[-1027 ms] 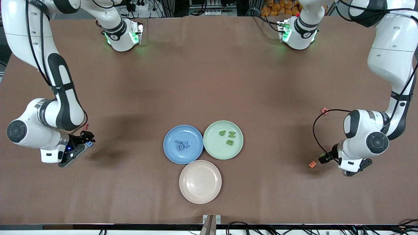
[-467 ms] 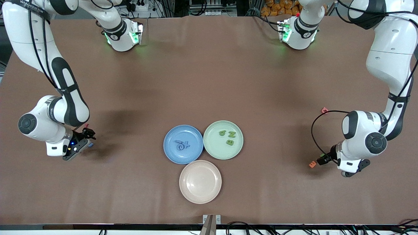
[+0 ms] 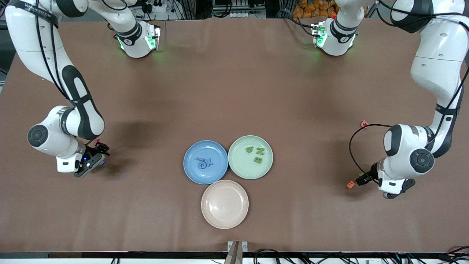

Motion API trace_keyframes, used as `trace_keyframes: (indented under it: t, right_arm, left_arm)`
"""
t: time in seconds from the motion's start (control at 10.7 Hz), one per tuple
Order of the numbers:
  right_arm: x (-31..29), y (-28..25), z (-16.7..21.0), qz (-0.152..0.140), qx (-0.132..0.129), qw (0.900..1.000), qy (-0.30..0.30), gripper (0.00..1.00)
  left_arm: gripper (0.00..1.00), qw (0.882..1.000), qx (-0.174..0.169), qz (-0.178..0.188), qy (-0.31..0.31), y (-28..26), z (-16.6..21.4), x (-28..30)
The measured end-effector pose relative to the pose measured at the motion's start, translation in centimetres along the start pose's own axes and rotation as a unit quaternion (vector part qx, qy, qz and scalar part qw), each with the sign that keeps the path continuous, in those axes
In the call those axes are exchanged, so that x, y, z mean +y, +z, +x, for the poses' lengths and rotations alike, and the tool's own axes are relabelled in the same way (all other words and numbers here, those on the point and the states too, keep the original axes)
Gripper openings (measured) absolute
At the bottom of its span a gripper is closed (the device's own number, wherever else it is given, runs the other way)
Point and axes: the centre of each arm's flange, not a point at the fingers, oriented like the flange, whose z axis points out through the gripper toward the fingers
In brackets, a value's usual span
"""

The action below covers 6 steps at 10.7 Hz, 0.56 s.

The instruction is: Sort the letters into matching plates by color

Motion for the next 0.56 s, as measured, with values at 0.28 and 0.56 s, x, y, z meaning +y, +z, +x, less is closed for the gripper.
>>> trace_keyframes:
  t: [0.28, 0.56]
  right_arm:
    - [-0.04, 0.04, -0.17, -0.009, 0.004, 1.000, -0.013, 0.65]
    - [0.16, -0.24, -0.16, -0.015, 0.007, 1.000, -0.015, 0.44]
  left_arm:
    - [1.00, 1.000, -0.001, 0.000, -0.030, 0.07, -0.02, 0.00]
    - [1.00, 0.999, -0.010, -0.010, -0.045, 0.13, -0.07, 0.04]
